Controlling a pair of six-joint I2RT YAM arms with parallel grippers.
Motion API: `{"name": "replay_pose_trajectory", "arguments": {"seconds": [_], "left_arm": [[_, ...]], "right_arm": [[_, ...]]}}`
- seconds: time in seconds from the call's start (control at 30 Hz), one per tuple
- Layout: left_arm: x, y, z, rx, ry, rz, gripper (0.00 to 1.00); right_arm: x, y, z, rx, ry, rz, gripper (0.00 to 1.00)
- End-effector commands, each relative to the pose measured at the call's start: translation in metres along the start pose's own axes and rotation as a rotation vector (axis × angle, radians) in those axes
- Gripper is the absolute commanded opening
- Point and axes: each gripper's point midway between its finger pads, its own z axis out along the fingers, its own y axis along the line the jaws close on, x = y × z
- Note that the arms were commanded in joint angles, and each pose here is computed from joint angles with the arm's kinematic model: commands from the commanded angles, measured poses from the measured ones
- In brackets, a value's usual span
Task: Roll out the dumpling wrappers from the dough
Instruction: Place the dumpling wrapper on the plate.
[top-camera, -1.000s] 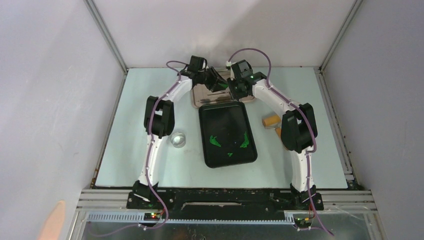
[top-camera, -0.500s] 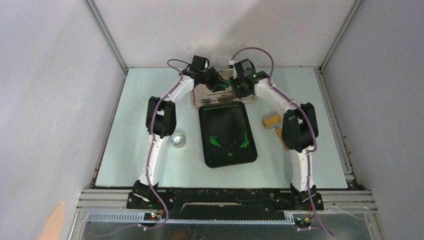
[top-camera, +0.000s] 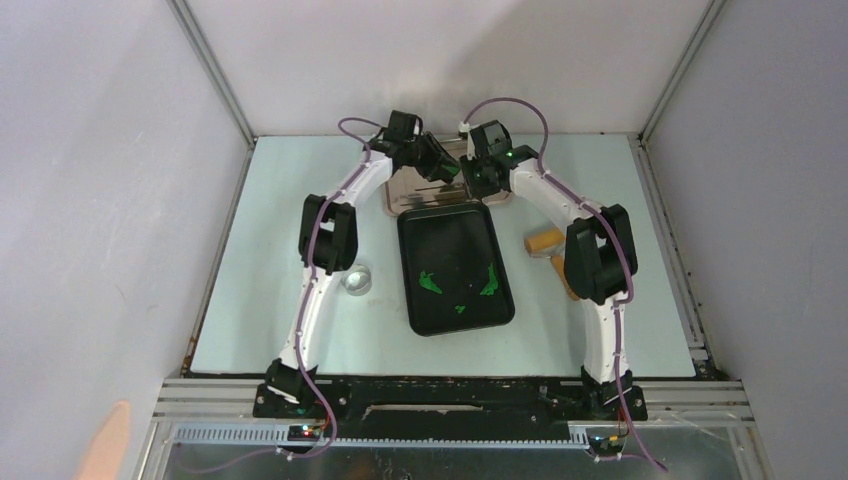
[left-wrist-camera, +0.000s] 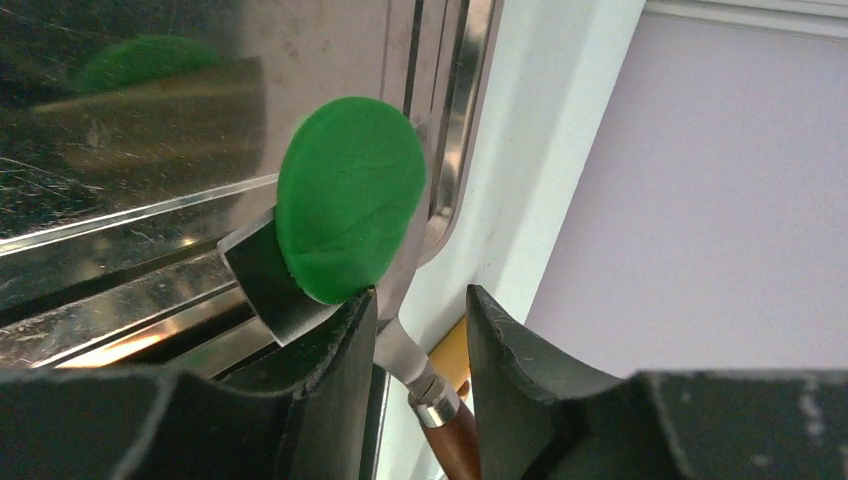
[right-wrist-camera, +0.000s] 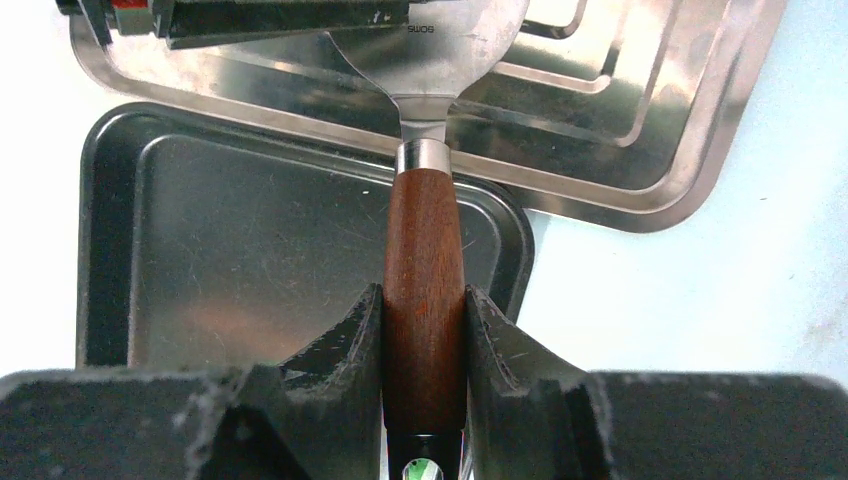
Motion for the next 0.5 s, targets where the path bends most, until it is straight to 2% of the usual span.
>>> {"name": "replay_pose_trajectory", "arguments": {"seconds": [0.0,0.47], "left_arm": [[-0.011,-0.010,0.002,0.016,-0.056,0.009,0.42],[-0.035,-0.020,0.011,0.086,-0.120,-0.004,0.41]], "right_arm": [[-0.028,0.011,-0.024,-0.046,-0.113,0.007,0.00],[-0.017,0.006,-0.030,-0.040,-0.102,0.020,0.00]]}}
